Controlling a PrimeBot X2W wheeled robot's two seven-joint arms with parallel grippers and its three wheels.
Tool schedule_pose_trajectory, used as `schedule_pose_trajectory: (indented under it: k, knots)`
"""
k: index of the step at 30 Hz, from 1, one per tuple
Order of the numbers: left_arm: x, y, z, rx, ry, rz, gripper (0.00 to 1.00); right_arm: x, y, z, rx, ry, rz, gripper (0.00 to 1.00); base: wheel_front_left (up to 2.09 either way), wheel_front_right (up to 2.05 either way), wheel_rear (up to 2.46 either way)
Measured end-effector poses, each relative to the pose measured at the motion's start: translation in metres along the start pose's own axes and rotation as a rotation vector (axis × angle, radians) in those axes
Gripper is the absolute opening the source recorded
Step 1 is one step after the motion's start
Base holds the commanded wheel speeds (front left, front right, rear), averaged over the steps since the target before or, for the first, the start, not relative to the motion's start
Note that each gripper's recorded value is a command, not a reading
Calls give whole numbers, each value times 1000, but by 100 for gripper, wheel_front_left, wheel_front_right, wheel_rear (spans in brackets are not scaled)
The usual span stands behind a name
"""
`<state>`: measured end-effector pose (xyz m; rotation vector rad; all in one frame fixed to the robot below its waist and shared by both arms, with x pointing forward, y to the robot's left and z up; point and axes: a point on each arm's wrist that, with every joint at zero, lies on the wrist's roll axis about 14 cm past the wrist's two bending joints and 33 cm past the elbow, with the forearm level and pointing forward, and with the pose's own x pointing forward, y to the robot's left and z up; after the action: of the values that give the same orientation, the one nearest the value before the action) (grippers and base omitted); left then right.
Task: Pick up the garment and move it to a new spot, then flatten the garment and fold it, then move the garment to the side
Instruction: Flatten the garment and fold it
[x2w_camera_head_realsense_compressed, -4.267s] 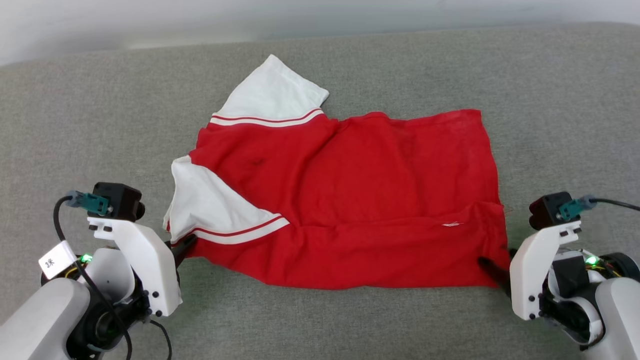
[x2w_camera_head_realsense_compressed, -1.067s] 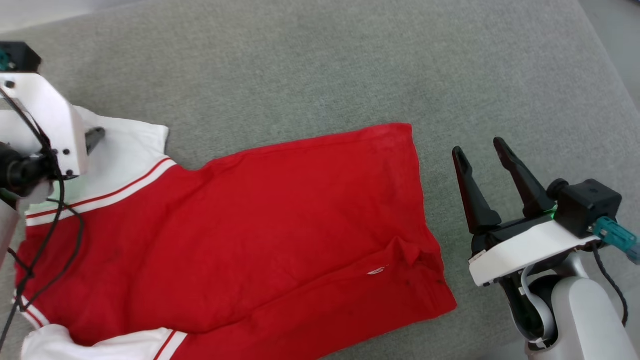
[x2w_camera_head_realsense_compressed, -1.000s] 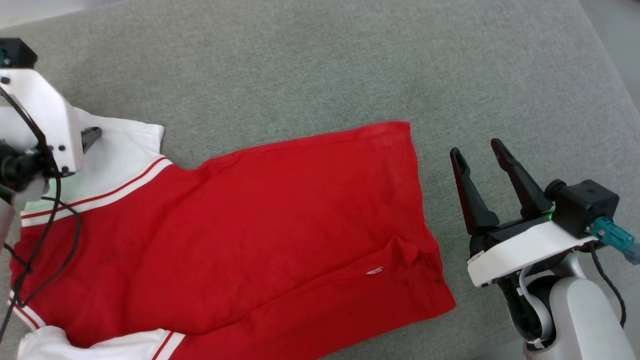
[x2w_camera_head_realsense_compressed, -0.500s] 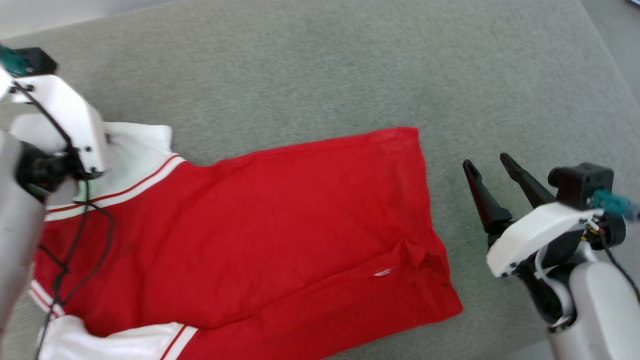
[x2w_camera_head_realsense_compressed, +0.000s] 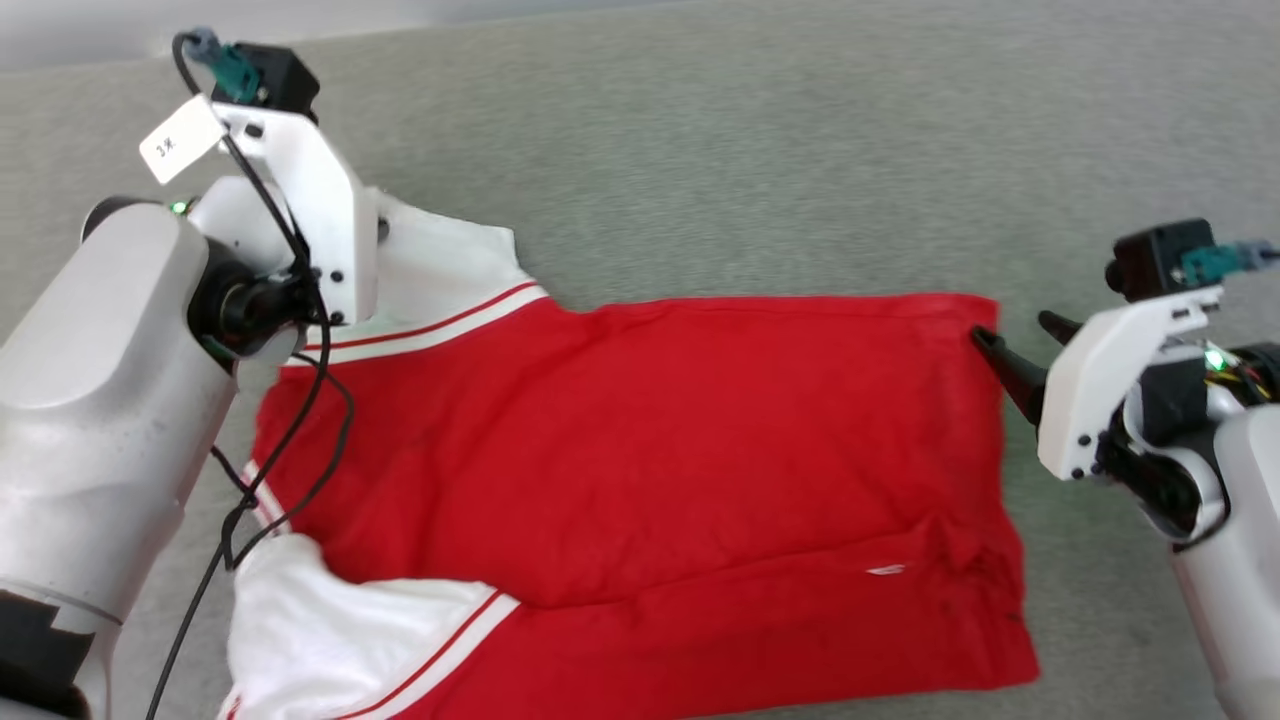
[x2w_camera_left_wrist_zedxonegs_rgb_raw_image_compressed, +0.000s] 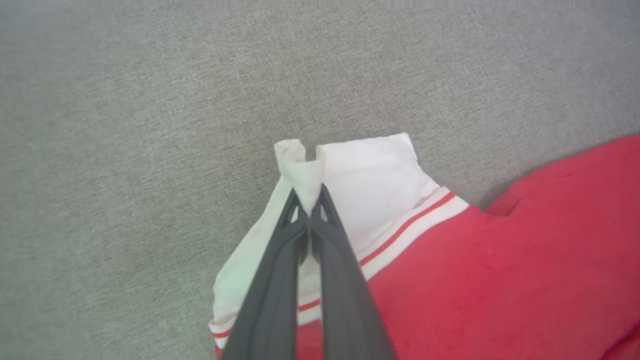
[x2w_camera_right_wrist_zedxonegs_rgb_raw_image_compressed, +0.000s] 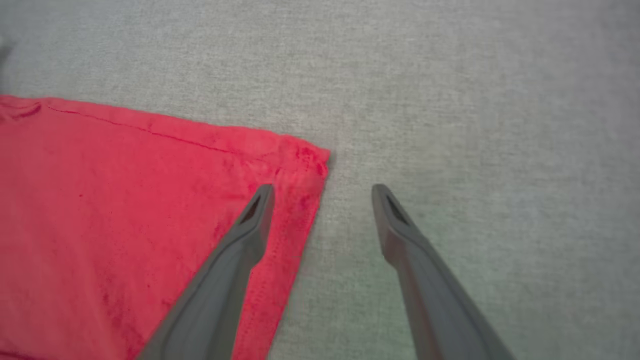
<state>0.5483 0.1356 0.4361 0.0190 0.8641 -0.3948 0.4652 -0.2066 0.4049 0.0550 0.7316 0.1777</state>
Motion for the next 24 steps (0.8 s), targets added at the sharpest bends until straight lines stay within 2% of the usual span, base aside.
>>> schedule_pose_trajectory:
  k: [10,11,12,13,19,24]
  knots:
    - [-3,13,-1,13,-44,9,0,40,23,-27,-48,304,90,100,0,0,0]
    - [-3,14,-1,13,-45,9,0,41,23,-28,-42,324,94,81,0,0,0]
    - [-3,14,-1,14,-50,9,0,41,23,-29,-37,340,95,37,0,0,0]
    - [-4,13,0,14,-54,6,0,40,23,-29,-34,350,95,1,0,0,0]
    - [-13,13,6,-13,-109,4,0,35,24,-25,-23,339,95,0,0,0,0]
    - [-28,16,7,-75,-195,14,0,26,32,1,-10,204,106,0,0,0,0]
